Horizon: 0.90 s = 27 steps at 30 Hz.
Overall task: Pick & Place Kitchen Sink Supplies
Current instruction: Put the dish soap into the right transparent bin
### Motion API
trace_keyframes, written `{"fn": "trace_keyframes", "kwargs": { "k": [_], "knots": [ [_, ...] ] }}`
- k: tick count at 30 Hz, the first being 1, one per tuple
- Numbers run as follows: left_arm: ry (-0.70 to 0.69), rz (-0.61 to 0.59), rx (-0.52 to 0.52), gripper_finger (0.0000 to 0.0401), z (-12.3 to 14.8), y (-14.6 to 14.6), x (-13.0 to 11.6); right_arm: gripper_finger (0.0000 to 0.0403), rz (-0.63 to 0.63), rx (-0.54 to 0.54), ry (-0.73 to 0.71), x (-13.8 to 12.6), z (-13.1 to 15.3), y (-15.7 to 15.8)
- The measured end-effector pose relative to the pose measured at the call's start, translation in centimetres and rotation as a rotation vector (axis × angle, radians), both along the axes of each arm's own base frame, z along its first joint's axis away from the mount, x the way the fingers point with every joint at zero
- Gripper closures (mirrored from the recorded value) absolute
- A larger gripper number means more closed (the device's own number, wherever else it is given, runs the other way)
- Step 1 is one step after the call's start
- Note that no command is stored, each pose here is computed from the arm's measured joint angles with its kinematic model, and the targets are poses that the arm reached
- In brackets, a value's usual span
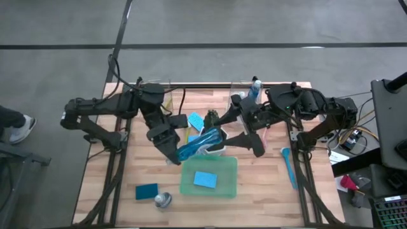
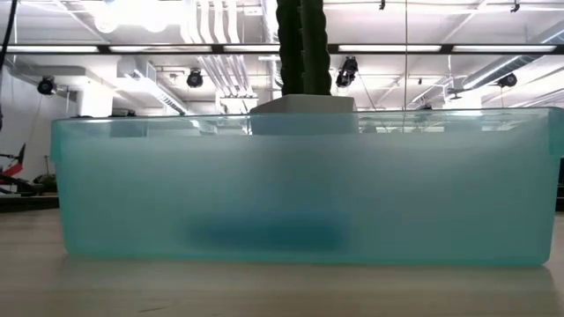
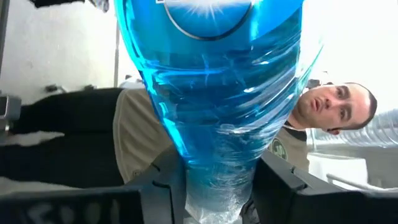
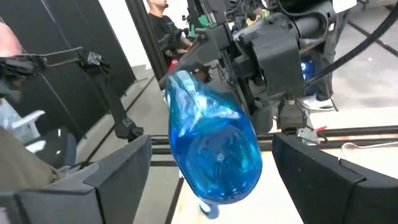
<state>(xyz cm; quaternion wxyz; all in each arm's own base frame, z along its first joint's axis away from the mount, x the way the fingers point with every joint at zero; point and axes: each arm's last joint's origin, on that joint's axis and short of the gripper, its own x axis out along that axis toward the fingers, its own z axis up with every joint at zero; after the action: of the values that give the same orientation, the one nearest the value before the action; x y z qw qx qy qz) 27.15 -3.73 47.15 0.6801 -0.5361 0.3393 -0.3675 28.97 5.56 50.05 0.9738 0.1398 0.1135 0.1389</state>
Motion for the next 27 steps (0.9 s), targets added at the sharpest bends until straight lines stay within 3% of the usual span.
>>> {"fn": "trace_keyframes", "kwargs": {
  "k": [16,19,27],
  "knots": [
    [-0.029,-0.010,-0.004,0.0270,-0.5,0.0,1.3,0.0083,0.065,-0.017,0.042,1.6,-1.3,0.5],
    [-0.042,-0.009,-0.006,0.0260,-0.2,0.1,1.1,0.0111,0.065,-0.020,0.026,1.6,-1.1,0.5],
    [-0.053,-0.002,-0.008,0.0263,0.1,0.1,0.9,0.0234,0.065,-0.048,-0.001,1.7,-1.0,0.5]
  ]
}}
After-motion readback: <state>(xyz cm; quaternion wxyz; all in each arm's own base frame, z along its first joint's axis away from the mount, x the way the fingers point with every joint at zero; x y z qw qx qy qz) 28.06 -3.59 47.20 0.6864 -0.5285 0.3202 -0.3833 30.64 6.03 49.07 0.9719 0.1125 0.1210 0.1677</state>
